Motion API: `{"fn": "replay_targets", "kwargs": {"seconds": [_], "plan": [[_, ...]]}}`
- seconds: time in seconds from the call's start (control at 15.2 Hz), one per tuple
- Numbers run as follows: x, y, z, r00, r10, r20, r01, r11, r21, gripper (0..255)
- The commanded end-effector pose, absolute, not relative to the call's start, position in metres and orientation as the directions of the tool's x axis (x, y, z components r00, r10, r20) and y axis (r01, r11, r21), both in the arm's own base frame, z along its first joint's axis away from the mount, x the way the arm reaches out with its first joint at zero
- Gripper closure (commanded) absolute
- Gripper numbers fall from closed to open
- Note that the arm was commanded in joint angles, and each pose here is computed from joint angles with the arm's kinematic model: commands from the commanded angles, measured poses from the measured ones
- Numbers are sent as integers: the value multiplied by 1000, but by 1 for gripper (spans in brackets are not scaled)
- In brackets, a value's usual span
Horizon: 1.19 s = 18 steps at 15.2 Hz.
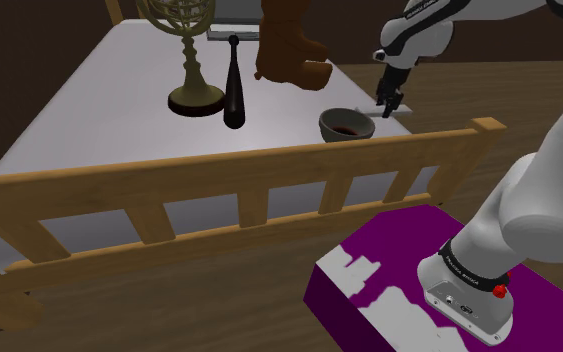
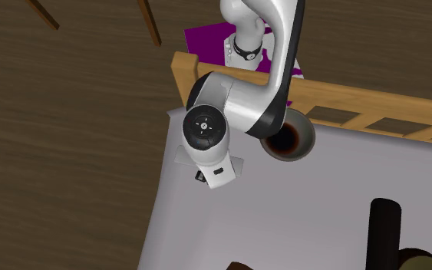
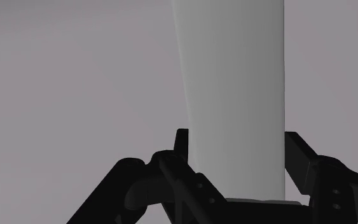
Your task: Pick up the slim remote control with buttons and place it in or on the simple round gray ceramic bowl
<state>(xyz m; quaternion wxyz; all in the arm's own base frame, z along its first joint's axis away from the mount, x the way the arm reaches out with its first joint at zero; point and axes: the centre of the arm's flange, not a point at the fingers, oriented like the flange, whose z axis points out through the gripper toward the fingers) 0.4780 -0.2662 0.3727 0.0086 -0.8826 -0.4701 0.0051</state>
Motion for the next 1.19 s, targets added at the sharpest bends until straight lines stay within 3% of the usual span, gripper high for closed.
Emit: {"fn": "replay_targets", "kwargs": {"seconds": [0.0, 1.12], "plan": [[478, -266, 384, 558, 830, -1, 829, -558, -20, 255], [478, -266, 474, 558, 830, -1, 829, -558, -20, 255]]}}
